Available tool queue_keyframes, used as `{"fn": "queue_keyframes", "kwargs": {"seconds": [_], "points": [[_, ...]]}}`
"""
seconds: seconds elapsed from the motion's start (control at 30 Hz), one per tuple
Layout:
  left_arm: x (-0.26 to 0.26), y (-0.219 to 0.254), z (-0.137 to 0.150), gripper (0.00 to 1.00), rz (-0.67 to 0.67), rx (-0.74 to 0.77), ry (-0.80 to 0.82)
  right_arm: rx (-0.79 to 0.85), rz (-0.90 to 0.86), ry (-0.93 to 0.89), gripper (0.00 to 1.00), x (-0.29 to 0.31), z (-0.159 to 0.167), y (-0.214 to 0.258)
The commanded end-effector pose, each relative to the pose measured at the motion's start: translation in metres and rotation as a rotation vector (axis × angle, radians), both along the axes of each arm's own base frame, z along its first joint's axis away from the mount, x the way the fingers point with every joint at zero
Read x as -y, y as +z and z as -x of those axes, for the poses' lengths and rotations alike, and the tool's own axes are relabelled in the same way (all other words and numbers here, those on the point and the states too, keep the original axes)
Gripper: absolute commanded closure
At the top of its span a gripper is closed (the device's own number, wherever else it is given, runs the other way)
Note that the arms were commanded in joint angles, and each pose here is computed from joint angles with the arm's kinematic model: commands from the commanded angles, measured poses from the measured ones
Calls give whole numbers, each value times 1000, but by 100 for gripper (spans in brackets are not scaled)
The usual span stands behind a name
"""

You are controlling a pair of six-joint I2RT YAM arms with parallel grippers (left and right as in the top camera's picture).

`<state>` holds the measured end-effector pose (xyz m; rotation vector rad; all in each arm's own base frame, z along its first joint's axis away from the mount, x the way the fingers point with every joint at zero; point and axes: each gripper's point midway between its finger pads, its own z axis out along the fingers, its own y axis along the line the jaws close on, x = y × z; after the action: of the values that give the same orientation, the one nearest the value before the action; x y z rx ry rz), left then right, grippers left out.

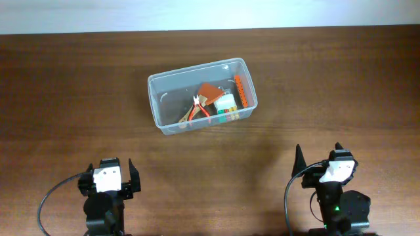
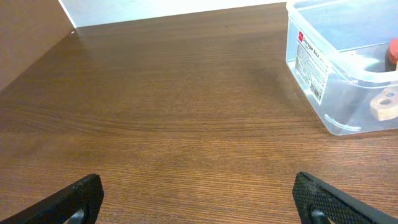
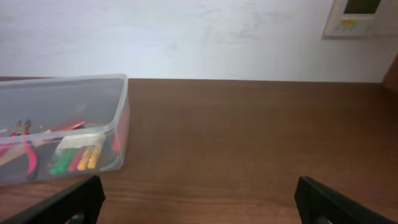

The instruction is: Pack container

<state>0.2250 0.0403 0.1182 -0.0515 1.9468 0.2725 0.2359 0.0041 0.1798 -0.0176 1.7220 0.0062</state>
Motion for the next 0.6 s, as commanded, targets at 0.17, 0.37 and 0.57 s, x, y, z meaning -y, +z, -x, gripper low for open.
{"fn": "queue_keyframes", "kwargs": {"seconds": [0.17,0.37,0.57], "points": [[2,-1,0,1,-12,0,-18,28,2,12,1,-2,-2,-12],[2,-1,0,1,-12,1,-18,11,-2,50,1,-8,-4,-24],[2,-1,0,1,-12,1,-18,13,7,66,1,-11,-4,-26]]}}
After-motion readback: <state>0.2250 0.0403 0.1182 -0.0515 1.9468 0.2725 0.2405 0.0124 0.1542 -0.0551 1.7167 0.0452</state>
